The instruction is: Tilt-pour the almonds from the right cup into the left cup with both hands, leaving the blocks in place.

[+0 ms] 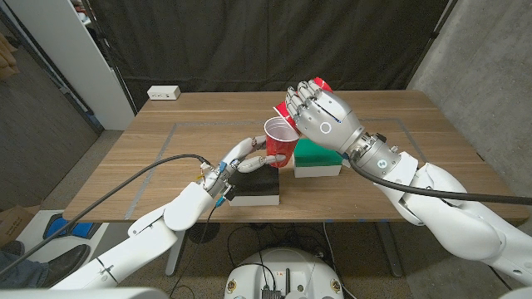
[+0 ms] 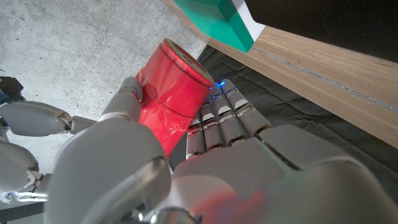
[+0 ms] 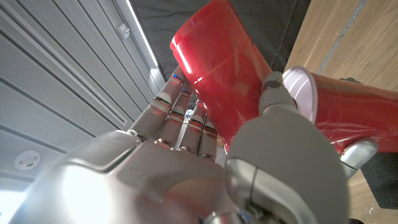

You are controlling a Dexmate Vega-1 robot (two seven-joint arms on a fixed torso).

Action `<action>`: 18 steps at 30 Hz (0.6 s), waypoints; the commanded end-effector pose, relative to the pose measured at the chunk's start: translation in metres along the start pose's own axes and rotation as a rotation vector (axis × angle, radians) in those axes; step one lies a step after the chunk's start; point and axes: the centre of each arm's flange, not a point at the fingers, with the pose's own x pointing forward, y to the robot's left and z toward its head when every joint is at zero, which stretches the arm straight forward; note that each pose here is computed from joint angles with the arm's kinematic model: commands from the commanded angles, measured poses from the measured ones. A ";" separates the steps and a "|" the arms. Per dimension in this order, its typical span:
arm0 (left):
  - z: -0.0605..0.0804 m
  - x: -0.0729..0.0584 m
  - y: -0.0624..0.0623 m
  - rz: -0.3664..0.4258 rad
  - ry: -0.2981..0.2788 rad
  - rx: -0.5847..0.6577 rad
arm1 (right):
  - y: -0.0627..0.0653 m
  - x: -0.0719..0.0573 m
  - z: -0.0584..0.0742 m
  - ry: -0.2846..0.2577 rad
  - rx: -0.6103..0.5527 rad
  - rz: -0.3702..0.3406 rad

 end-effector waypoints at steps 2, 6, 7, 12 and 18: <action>0.000 -0.002 0.004 0.007 -0.002 -0.001 | -0.001 0.003 0.000 0.042 -0.056 -0.066; 0.002 -0.005 0.010 0.010 0.001 0.008 | -0.001 0.006 0.000 0.051 -0.076 -0.084; 0.002 -0.006 0.011 0.011 0.000 0.010 | -0.002 0.007 0.000 0.053 -0.085 -0.090; 0.003 -0.011 0.019 -0.001 -0.006 0.008 | -0.004 0.009 0.006 0.059 -0.155 -0.184; -0.001 -0.014 0.022 -0.025 -0.015 0.001 | -0.003 0.012 0.019 0.043 -0.156 -0.198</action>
